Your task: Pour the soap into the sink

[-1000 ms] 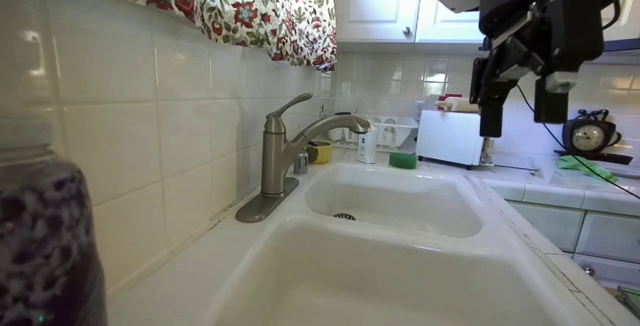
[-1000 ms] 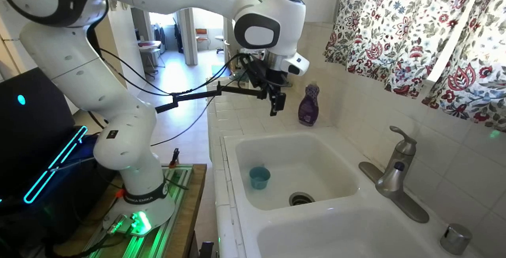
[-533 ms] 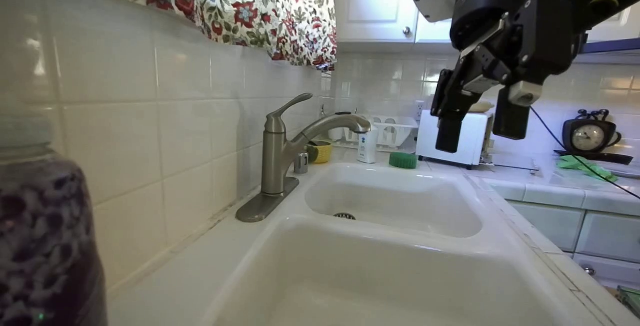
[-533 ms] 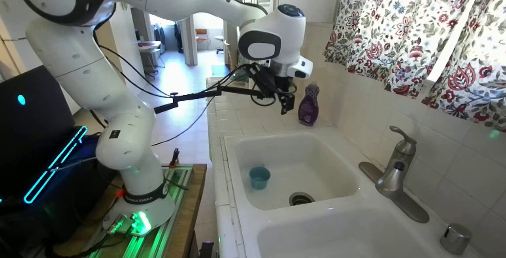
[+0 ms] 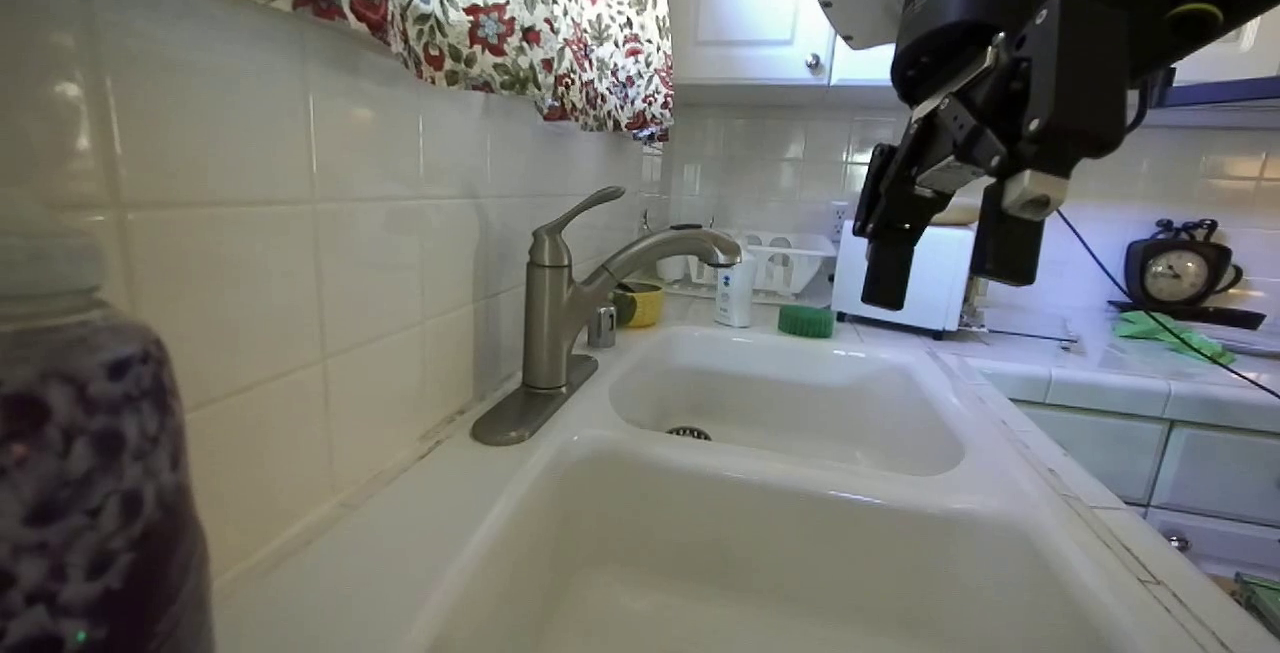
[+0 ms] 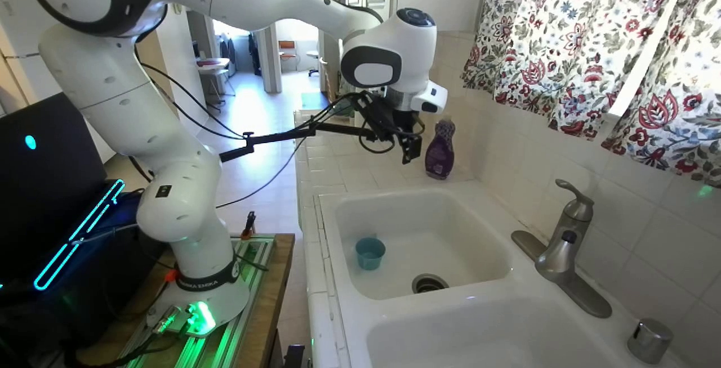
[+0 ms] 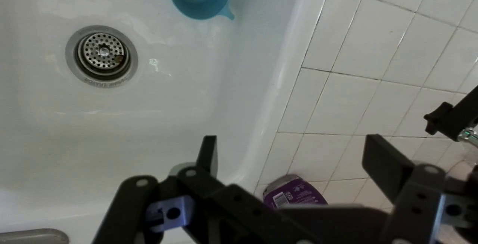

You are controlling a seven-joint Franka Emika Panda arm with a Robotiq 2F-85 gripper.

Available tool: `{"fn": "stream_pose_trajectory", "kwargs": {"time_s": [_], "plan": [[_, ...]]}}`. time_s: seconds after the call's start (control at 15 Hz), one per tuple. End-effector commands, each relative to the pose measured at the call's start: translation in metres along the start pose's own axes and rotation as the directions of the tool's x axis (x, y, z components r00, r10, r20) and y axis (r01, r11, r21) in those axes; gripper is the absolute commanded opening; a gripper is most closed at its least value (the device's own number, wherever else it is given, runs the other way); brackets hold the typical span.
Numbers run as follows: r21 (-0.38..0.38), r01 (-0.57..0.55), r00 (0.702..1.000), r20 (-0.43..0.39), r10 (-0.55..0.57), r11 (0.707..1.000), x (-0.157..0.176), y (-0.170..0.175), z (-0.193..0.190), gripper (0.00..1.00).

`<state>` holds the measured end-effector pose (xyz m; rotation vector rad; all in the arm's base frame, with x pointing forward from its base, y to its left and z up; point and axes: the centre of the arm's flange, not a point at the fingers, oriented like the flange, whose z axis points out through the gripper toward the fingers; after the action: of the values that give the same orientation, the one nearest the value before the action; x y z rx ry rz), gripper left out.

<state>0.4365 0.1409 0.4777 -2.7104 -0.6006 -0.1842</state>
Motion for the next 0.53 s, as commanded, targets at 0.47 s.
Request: {"fn": "stream_pose_trajectory", "kwargs": {"time_s": [0.47], "plan": [[-0.008, 0.146, 0.974, -0.171, -0.145, 0.989, 0.041, -0.053, 0.082, 1.0]]}}
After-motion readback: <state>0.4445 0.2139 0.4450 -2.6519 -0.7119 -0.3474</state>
